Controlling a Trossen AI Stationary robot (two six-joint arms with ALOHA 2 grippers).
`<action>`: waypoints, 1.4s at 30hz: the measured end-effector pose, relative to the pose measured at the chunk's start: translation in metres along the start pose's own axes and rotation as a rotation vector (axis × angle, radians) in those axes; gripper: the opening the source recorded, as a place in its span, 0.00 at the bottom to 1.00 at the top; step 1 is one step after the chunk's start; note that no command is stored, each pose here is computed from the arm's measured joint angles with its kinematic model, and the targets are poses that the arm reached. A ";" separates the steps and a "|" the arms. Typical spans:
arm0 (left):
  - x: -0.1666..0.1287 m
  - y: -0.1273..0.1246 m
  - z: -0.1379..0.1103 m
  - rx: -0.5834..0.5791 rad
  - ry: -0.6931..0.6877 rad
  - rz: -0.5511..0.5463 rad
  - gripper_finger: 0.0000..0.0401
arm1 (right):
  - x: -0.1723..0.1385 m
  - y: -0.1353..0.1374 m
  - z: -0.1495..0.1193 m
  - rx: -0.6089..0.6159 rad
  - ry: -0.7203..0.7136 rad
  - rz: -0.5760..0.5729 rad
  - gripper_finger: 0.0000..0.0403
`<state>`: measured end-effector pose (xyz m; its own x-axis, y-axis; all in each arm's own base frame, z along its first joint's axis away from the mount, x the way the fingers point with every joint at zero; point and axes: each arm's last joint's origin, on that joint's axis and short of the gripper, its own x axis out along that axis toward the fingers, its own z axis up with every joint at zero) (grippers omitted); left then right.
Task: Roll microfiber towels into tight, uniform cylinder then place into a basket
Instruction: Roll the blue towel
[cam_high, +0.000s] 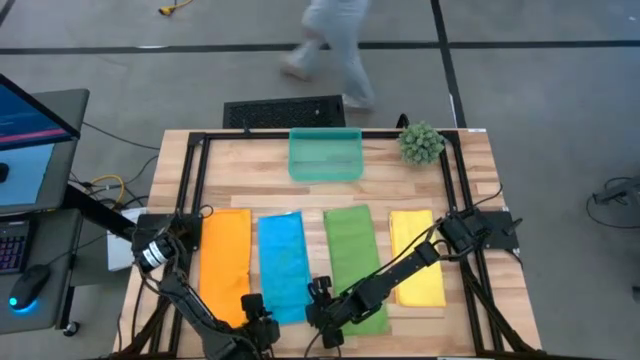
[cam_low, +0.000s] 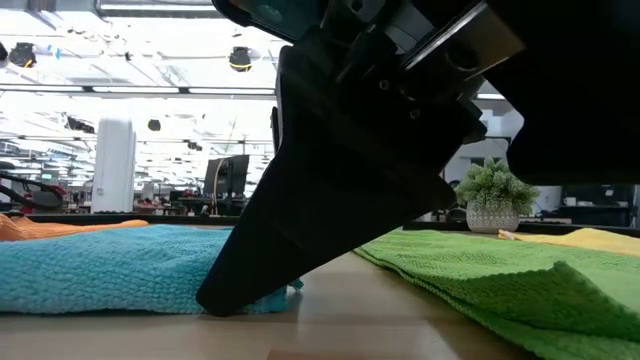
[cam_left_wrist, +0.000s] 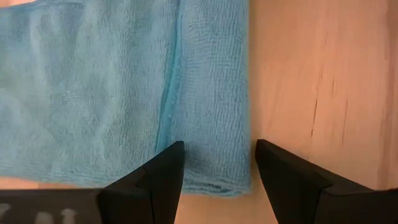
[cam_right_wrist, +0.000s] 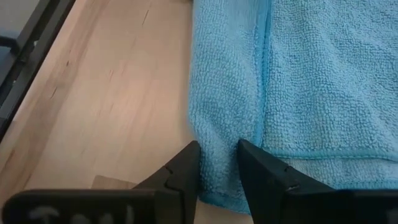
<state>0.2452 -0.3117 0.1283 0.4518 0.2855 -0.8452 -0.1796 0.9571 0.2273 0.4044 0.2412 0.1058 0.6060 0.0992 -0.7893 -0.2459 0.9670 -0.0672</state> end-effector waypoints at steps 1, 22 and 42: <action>0.001 0.000 0.000 -0.005 -0.003 -0.005 0.48 | 0.000 0.000 0.000 0.000 0.000 0.001 0.33; 0.004 0.003 -0.006 -0.059 0.016 0.022 0.02 | 0.002 -0.004 0.003 0.050 -0.008 0.073 0.13; -0.019 0.017 0.010 -0.172 0.136 -0.091 0.01 | -0.006 -0.013 0.013 0.283 0.010 0.220 0.04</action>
<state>0.2419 -0.3003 0.1531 0.3536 0.1778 -0.9183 -0.2947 0.9529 0.0711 0.4136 0.2311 0.1194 0.5542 0.3109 -0.7721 -0.1495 0.9497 0.2751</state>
